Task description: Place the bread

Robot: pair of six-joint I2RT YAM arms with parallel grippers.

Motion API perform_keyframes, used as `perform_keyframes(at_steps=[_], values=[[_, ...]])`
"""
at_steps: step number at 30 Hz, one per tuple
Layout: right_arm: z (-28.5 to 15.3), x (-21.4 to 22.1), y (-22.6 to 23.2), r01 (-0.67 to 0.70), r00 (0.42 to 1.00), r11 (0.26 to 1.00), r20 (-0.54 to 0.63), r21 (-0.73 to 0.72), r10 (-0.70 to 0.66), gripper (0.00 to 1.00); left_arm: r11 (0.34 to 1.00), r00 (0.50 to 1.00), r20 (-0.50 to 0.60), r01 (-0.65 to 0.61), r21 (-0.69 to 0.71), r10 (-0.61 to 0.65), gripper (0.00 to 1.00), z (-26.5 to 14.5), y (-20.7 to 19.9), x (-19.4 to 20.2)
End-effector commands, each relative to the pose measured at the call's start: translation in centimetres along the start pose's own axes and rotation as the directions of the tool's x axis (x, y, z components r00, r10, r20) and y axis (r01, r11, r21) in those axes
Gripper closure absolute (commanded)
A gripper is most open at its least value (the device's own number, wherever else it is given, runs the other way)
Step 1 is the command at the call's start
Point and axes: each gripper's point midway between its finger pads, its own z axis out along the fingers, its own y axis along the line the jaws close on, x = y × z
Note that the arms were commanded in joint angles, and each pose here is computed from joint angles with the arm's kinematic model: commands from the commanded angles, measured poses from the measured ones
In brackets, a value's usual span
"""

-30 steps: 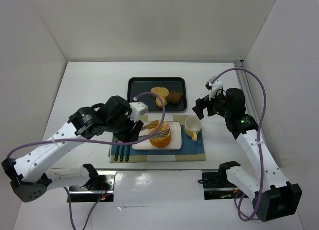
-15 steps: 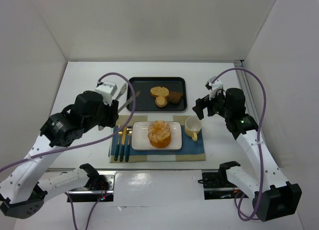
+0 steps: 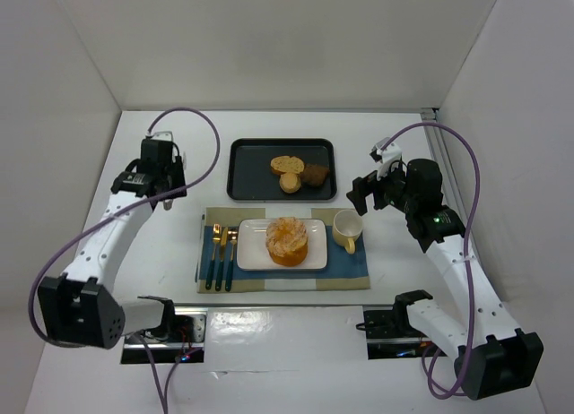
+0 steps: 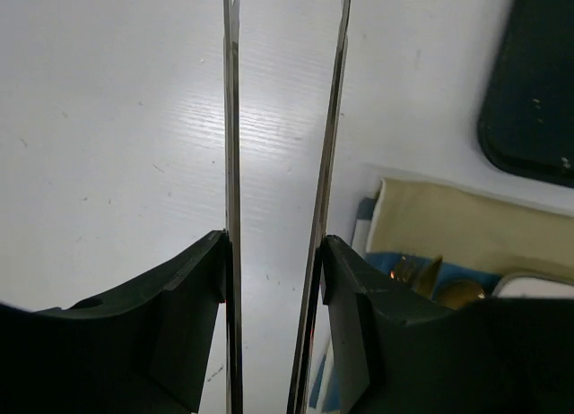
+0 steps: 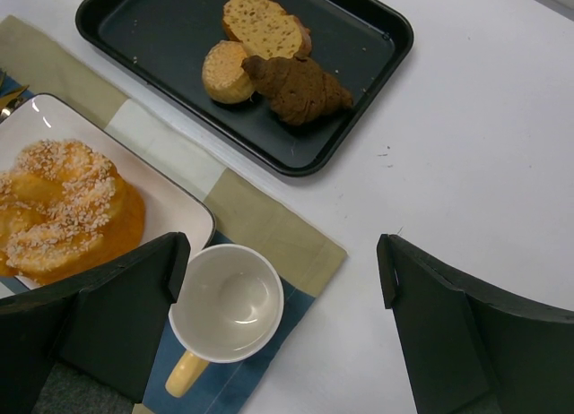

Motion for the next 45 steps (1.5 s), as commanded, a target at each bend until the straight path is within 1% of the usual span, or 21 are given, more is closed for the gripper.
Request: perform_keyframes(at_steps=[1,3,4,7,14,15,16,20,21,23,26,27,29,30,33,34,38,41,42,43,45], values=[[-0.3,-0.5,0.3,0.019,1.0,1.0,0.022,-0.007,-0.019,0.01,0.999,0.999,0.007,0.054,-0.005,-0.054,0.41,3.1,0.3,-1.1],[-0.3,-0.3,0.5,0.016,1.0,1.0,0.016,-0.018,-0.016,0.01,0.998,0.998,-0.042,0.047,-0.035,-0.048,0.41,4.5,0.7,-0.1],[-0.3,-0.3,0.5,0.016,1.0,1.0,0.016,-0.018,-0.016,0.01,0.998,0.995,-0.086,0.041,-0.05,-0.046,0.41,5.7,0.9,0.8],[-0.5,-0.5,0.6,0.019,1.0,1.0,0.024,-0.016,-0.019,0.01,0.997,0.989,-0.144,0.029,-0.077,-0.04,0.41,7.4,1.2,2.0],[-0.5,-0.5,0.6,0.019,1.0,1.0,0.024,-0.016,-0.019,0.01,0.999,0.966,-0.257,0.019,-0.046,-0.03,0.36,9.5,1.1,4.9],[-0.5,-0.5,0.6,0.019,1.0,1.0,0.024,-0.016,-0.019,0.01,0.999,0.95,-0.311,0.01,-0.043,-0.023,0.33,10.0,1.3,6.4],[-0.5,-0.5,0.6,0.019,1.0,1.0,0.024,-0.016,-0.019,0.01,0.999,0.939,-0.343,0.008,-0.032,-0.019,0.33,10.1,1.2,7.2],[-0.5,-0.5,0.7,0.019,0.999,0.999,0.026,-0.025,-0.019,0.01,0.999,0.911,-0.411,0.034,-0.029,-0.043,0.31,10.9,1.7,9.3],[-0.5,-0.5,0.7,0.019,0.999,0.999,0.026,-0.025,-0.019,0.01,0.999,0.908,-0.417,0.046,-0.003,-0.043,0.31,10.8,1.2,9.4],[-0.7,-0.7,0.8,0.023,0.999,0.999,0.034,-0.023,-0.022,0.01,0.998,0.891,-0.451,0.057,0.0,-0.051,0.3,11.1,1.3,10.3],[-0.7,-0.7,0.8,0.023,0.999,0.999,0.034,-0.023,-0.022,0.01,0.998,0.881,-0.47,0.06,-0.01,-0.058,0.29,11.2,1.6,10.7],[-0.7,-0.7,0.8,0.023,0.999,0.999,0.034,-0.023,-0.022,0.01,0.997,0.875,-0.48,0.073,-0.007,-0.067,0.28,11.3,1.7,11.0],[-0.7,-0.7,0.8,0.023,0.999,0.999,0.034,-0.023,-0.022,0.01,0.997,0.874,-0.482,0.077,0.001,-0.067,0.25,11.3,1.5,11.0],[-0.7,-0.7,0.8,0.023,0.999,0.999,0.034,-0.023,-0.022,0.01,0.997,0.874,-0.482,0.077,0.001,-0.067,0.2,11.3,1.5,11.0],[-0.7,-0.7,0.8,0.023,0.999,0.999,0.034,-0.023,-0.022,0.01,0.997,0.879,-0.471,0.079,0.003,-0.068,0.19,11.1,1.5,10.7],[-0.7,-0.7,0.8,0.023,0.999,0.999,0.034,-0.023,-0.022,0.01,0.996,0.882,-0.465,0.089,-0.001,-0.08,0.0,10.7,1.5,10.4],[-0.7,-0.5,1.0,0.02,0.999,0.999,0.028,-0.034,-0.019,0.01,0.994,0.904,-0.416,0.106,0.008,-0.093,0.0,9.5,1.2,9.0],[-0.7,-0.5,1.0,0.02,0.999,0.999,0.028,-0.034,-0.019,0.01,0.99,0.941,-0.322,0.128,0.051,-0.106,0.0,7.4,0.6,6.4],[-0.7,-0.5,1.0,0.009,1.0,0.999,0.027,-0.034,-0.008,0.01,0.988,0.955,-0.277,0.135,0.079,-0.109,0.0,6.7,0.0,5.3],[-0.7,-0.5,1.1,-0.003,1.0,0.999,0.027,-0.035,0.004,0.01,0.985,0.971,-0.206,0.141,0.096,-0.119,0.0,5.0,0.1,3.7],[-0.8,-1.5,0.8,-0.03,0.999,0.999,0.038,-0.023,0.031,0.01,0.978,0.987,-0.127,0.123,0.168,-0.102,0.0,3.1,-1.4,2.0]])
